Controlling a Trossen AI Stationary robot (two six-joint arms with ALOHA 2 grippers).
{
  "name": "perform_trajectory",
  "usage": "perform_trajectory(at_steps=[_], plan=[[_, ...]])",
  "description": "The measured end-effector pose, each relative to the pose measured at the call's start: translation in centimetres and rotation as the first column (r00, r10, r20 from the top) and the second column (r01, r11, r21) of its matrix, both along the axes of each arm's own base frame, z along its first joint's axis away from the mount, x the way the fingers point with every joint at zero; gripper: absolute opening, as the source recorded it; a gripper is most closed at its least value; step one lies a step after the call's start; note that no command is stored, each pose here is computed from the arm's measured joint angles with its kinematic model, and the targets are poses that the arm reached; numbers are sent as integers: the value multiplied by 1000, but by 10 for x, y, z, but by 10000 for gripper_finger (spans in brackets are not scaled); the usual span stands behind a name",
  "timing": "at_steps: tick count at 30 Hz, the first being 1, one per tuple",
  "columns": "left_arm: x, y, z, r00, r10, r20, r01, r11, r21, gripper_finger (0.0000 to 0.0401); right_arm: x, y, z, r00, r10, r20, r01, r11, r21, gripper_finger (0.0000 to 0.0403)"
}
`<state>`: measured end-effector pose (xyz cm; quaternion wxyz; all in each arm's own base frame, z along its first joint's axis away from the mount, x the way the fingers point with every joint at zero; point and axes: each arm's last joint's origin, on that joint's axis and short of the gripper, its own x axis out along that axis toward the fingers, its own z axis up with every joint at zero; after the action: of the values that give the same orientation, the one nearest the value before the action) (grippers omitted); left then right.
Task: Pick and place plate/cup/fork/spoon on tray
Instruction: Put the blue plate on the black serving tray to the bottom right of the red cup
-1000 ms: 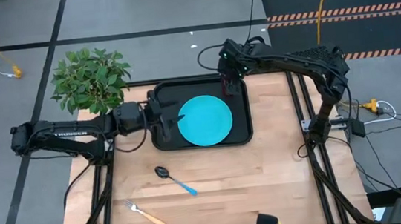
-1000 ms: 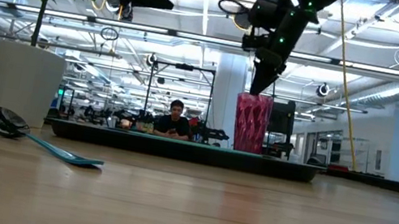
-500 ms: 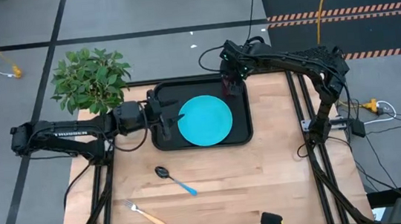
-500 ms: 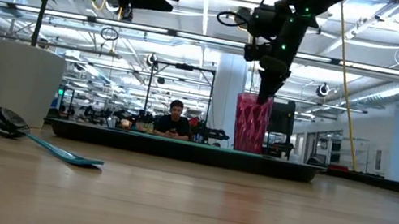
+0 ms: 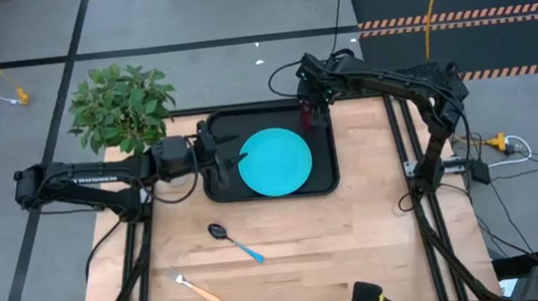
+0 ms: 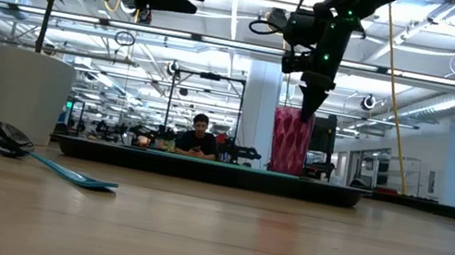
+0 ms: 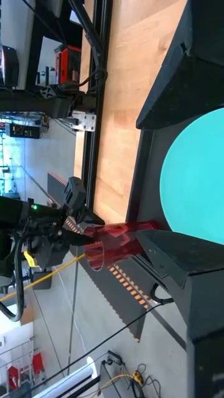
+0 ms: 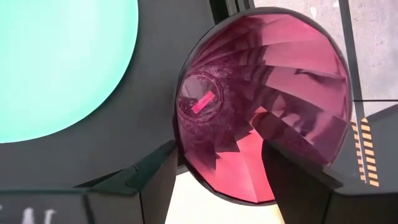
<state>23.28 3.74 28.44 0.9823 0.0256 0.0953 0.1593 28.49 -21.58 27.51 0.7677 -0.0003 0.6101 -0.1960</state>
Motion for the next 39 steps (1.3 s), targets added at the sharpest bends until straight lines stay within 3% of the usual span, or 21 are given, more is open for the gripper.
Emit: perform_trajectory(at_steps=[6,12,18,23,26,31,35,39], plan=[[0,0,0,1000,0,0,0,1000,0,278,0,3,3,1000,1,11,-1,1000,-2,226],[0,0,1,1000,1,10,-1,1000,-3,278,-4,17,28,994,-21,104,25,999,-40,226],[0,0,0,1000,11,14,-10,998,-55,278,-7,51,61,968,-41,248,57,997,-58,226],[0,0,-1,1000,11,10,-10,998,-54,278,6,91,71,951,38,308,-23,998,-52,226],[0,0,-1,1000,11,10,-10,998,-54,278,19,114,59,952,77,298,-74,997,-23,226],[0,0,-3,1000,2,-11,-3,998,-60,278,32,139,15,953,93,287,-101,995,15,226],[0,-1,-2,1000,0,-5,-1,998,-59,278,36,139,-22,912,10,411,-17,1000,12,226],[0,-2,-3,999,-37,-18,35,997,-64,278,36,139,-54,849,7,529,4,1000,-20,226]])
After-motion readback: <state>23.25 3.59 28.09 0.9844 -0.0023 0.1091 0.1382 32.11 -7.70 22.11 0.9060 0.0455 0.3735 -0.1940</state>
